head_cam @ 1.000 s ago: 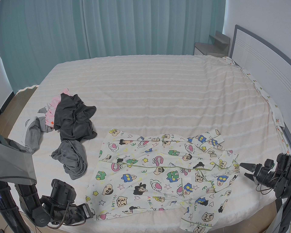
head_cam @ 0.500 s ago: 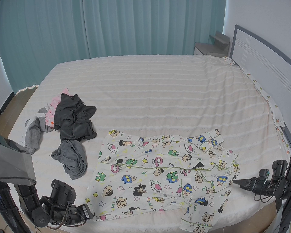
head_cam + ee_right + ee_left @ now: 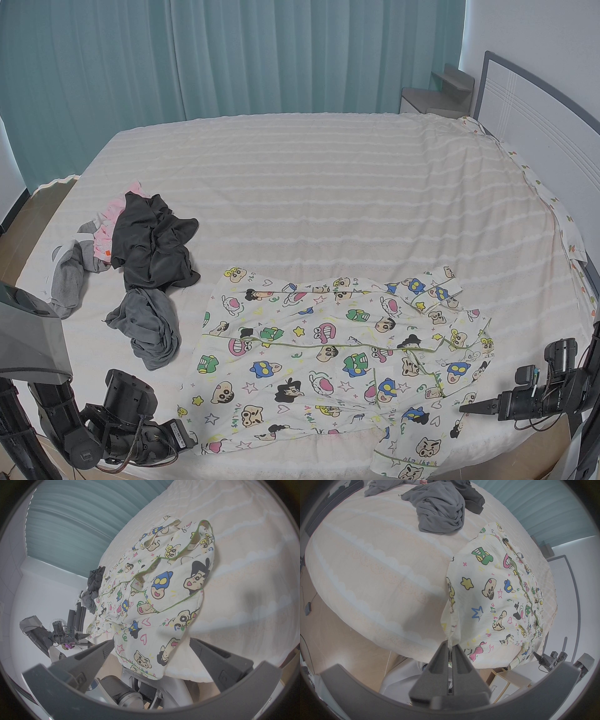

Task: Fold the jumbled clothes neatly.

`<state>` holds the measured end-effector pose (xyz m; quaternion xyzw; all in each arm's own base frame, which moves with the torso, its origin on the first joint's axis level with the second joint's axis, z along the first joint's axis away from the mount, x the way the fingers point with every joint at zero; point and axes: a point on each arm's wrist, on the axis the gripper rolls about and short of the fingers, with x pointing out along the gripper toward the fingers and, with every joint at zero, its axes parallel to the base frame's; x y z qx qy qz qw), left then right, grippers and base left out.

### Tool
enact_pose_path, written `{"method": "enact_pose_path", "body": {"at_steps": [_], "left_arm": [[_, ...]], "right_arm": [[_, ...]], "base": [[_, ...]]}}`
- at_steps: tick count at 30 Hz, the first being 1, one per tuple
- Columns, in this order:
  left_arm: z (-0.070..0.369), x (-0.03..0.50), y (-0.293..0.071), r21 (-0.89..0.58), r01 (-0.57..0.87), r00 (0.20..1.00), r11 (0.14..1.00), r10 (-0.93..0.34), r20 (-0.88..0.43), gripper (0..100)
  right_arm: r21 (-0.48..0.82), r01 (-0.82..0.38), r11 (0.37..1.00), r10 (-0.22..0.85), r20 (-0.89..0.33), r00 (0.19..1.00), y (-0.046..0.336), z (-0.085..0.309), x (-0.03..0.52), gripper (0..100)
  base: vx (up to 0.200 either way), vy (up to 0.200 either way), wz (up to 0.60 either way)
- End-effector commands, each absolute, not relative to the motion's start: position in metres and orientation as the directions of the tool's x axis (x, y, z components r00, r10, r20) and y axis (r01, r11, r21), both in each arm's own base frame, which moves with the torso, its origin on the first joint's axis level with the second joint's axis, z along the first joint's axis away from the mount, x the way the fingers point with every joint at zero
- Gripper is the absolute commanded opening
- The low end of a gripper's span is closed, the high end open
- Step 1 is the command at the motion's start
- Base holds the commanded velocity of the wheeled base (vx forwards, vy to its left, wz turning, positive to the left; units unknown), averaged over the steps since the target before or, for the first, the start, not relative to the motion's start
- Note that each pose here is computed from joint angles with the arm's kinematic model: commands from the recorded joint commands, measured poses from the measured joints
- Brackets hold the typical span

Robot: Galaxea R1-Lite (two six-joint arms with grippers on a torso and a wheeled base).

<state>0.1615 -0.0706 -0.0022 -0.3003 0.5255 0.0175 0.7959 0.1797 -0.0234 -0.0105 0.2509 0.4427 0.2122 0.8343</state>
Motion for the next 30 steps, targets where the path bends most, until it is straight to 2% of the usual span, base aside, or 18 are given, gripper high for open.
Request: {"method": "enact_pose_path", "body": {"at_steps": [1, 5, 8, 17, 19, 23, 30], "left_arm": [[-0.002, 0.161, -0.071, -0.461, -0.345, 0.448, 0.818, -0.289, -0.846, 0], [-0.002, 0.161, -0.07, -0.461, -0.348, 0.447, 0.817, -0.287, -0.847, 0], [-0.003, 0.161, -0.07, -0.459, -0.349, 0.445, 0.817, -0.286, -0.849, 0], [-0.003, 0.173, -0.071, -0.472, -0.355, 0.475, 0.807, -0.279, -0.835, 0], [-0.001, 0.18, -0.07, -0.488, -0.361, 0.498, 0.795, -0.278, -0.822, 0], [0.0, 0.185, -0.069, -0.499, -0.361, 0.509, 0.788, -0.281, -0.813, 0], [-0.001, 0.183, -0.069, -0.495, -0.364, 0.505, 0.789, -0.279, -0.817, 0]], "right_arm": [[0.606, -0.134, 0.784, 0.58, -0.638, 0.508, -0.022, -0.01, 0.175, 100], [0.608, -0.13, 0.783, 0.58, -0.64, 0.504, -0.022, -0.01, 0.174, 100], [0.608, -0.129, 0.783, 0.581, -0.64, 0.503, -0.022, -0.01, 0.174, 100], [0.613, -0.129, 0.78, 0.588, -0.646, 0.487, -0.02, -0.014, 0.175, 100], [0.611, -0.145, 0.778, 0.596, -0.646, 0.477, -0.017, -0.015, 0.176, 100], [0.545, -0.148, 0.825, 0.543, -0.694, 0.472, -0.005, -0.021, 0.183, 100], [0.557, -0.177, 0.812, 0.565, -0.673, 0.477, 0.018, -0.018, 0.191, 100]], "base": [[-0.2, 0.0, 0.0], [-0.05, 0.0, 0.0], [-0.2, 0.0, 0.0], [0.0, 0.0, 0.0], [0.0, 0.0, 0.0], [0.0, 0.0, 0.0], [0.0, 0.0, 0.0]]}}
